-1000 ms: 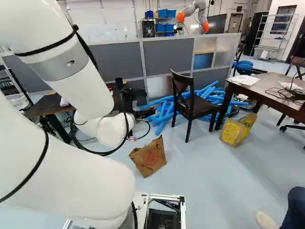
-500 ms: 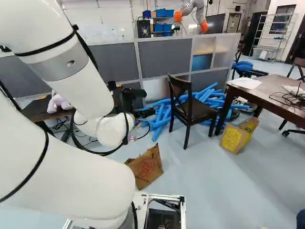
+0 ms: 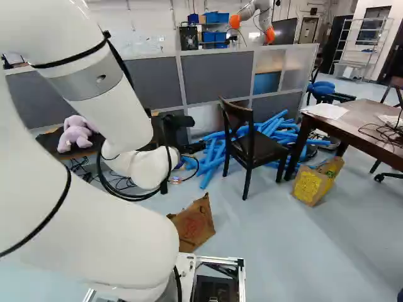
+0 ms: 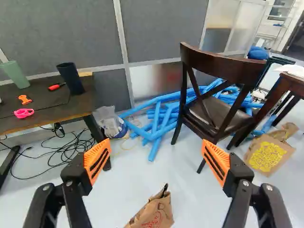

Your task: Pick up the bag on the ground and place it on the table

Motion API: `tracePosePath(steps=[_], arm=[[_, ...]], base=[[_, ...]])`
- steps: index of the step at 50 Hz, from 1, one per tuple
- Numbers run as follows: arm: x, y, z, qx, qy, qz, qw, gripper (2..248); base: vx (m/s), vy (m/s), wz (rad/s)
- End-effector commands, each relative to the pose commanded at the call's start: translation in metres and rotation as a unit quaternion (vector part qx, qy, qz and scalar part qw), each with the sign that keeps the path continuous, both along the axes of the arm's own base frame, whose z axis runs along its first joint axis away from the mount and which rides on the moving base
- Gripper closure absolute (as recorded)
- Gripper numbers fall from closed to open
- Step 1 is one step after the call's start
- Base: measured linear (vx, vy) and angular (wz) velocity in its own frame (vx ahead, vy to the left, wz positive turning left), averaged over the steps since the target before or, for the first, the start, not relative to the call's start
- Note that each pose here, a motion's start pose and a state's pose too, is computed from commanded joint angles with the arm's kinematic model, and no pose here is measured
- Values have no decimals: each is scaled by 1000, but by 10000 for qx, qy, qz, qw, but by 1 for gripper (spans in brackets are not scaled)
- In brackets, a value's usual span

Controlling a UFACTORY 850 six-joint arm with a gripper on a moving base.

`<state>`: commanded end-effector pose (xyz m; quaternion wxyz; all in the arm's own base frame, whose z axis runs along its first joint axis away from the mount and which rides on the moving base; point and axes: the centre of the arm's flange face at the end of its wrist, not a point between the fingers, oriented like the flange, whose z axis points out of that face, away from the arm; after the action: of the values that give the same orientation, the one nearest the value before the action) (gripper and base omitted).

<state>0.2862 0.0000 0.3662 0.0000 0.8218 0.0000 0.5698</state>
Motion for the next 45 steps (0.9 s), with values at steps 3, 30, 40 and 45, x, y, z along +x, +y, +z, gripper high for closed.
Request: tracePosePath(steps=[3,30,40,45], arm=[[3,0,0,0,40,1,10000,3],[33,14,-8,-12,528,220,9984,3],[45,21,-19,-26,810,318,9962,3],[51,25,-25,-35,958,361,9947,3]], base=[[0,0,0],[0,0,0],[0,0,0],[0,0,0]])
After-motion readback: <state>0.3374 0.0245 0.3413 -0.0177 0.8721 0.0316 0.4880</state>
